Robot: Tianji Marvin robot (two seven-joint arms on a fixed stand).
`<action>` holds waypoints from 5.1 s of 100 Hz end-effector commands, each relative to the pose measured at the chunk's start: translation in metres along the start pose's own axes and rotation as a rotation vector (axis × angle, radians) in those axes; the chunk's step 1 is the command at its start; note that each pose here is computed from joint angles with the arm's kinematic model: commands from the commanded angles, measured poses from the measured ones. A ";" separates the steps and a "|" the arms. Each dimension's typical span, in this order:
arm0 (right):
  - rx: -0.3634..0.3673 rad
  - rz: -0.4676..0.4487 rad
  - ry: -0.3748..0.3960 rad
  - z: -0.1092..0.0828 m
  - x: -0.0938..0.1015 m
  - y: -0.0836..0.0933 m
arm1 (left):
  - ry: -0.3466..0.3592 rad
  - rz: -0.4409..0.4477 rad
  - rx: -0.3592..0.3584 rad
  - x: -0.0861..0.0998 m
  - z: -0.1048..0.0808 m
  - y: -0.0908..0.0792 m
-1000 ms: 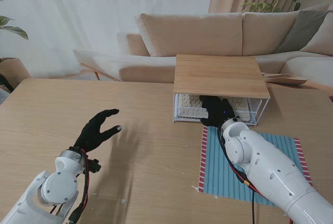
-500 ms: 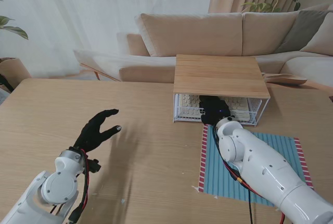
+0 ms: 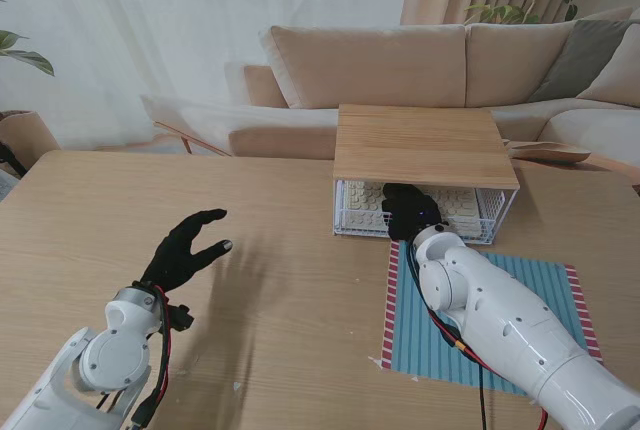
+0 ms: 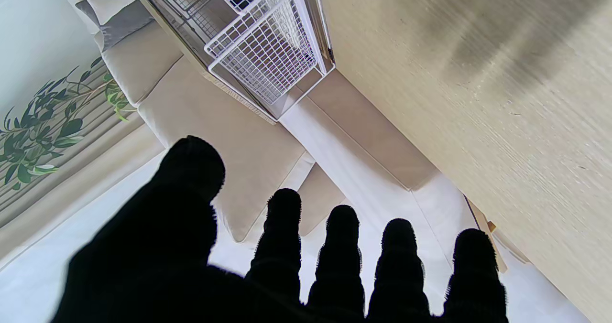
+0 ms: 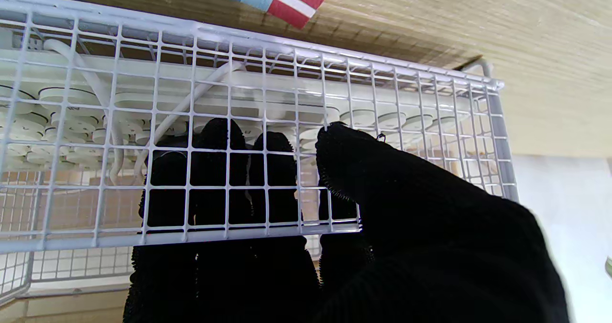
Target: Unroll the mouse pad and set up the keyboard and mouse from the tabletop organizer
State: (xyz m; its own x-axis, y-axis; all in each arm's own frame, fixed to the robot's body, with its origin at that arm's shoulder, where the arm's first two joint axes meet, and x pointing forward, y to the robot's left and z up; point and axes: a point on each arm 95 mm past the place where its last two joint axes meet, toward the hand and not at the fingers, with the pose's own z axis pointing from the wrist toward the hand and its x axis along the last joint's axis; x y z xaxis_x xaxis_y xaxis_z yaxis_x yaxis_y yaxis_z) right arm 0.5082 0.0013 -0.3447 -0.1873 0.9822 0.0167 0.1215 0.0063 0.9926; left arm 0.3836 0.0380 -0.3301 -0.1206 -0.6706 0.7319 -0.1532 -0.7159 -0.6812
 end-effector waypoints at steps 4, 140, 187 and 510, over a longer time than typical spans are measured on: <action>0.039 -0.004 0.015 -0.007 0.007 -0.008 | -0.002 -0.006 -0.010 0.001 0.000 0.002; 0.151 -0.002 0.091 -0.056 0.020 -0.009 | -0.005 -0.018 -0.015 0.001 0.001 0.004; 0.162 -0.020 0.131 -0.072 0.023 -0.006 | -0.005 -0.016 -0.016 0.001 0.001 0.004; 0.228 -0.053 0.190 -0.141 0.025 -0.001 | -0.014 -0.011 -0.025 0.001 0.001 0.005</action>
State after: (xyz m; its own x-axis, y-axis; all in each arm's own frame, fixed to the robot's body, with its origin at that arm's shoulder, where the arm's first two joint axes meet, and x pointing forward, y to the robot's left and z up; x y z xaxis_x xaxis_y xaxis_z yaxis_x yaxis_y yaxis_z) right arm 0.3746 -0.0057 -0.3256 -0.3584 0.9335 -0.0036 0.3003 0.1190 0.9464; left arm 0.3846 0.0368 -0.3321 -0.1045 -0.6688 0.7360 -0.1612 -0.7189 -0.6761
